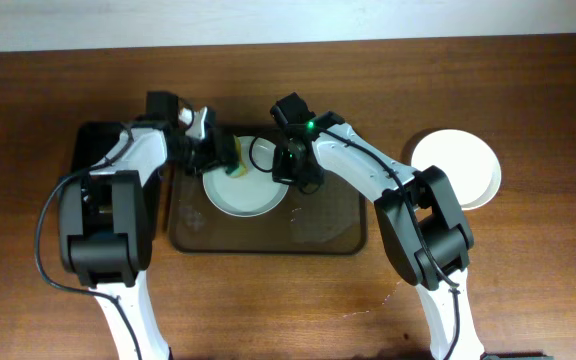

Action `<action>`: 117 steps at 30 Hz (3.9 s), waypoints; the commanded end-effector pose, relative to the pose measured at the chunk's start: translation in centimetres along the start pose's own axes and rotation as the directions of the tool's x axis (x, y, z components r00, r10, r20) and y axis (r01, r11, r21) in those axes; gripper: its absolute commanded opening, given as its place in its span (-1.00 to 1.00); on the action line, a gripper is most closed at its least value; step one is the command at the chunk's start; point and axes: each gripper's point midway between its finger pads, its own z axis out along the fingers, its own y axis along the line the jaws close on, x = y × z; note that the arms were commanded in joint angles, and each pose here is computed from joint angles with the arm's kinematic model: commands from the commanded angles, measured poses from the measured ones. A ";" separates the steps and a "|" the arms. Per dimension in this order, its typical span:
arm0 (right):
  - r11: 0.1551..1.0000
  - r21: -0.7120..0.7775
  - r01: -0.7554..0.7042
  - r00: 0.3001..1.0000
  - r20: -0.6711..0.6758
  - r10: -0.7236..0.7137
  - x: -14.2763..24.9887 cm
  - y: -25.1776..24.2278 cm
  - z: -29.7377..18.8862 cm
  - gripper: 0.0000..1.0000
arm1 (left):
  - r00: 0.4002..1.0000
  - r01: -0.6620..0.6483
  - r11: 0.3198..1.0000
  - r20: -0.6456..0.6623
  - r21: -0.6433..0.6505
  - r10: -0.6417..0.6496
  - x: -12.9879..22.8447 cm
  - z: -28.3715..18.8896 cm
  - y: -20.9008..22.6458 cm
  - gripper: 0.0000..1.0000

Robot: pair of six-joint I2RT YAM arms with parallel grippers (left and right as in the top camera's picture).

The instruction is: Clean dirty plates on tray and stack at the side

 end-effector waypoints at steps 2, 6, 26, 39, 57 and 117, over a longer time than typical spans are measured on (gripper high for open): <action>0.998 0.067 0.006 1.000 -0.030 -0.004 1.1 -1.7 1.4 -0.92 | 0.991 -0.072 0.997 0.116 0.012 0.070 -5.9 -4.6 -3.7 -0.99; 0.998 0.066 0.005 1.000 -0.029 -0.003 1.1 -1.7 1.4 -0.92 | 0.986 -0.061 0.998 0.153 0.007 0.060 -8.0 -8.7 -5.3 -0.99; 0.825 0.561 -0.069 0.831 0.489 -0.264 -2.0 -9.1 -25.4 -0.92 | 0.991 -0.133 0.948 -0.020 -0.289 0.133 -3.8 -6.3 -3.2 -0.99; 0.469 0.826 -0.314 0.390 0.562 -0.729 2.6 -0.5 -35.8 -0.92 | 0.979 -0.206 0.912 -0.063 -0.356 0.196 -2.8 -4.5 -4.7 -0.99; 0.768 0.636 -0.078 0.858 0.434 -0.273 0.0 -10.4 -25.6 -0.92 | 0.979 -0.205 0.912 -0.063 -0.356 0.196 -2.8 -4.5 -4.7 -0.99; 0.997 -0.023 -0.076 0.471 0.880 0.056 17.0 -16.9 -49.9 0.97 | 0.899 0.130 0.829 0.417 -0.544 0.132 -7.9 -25.8 -4.8 0.98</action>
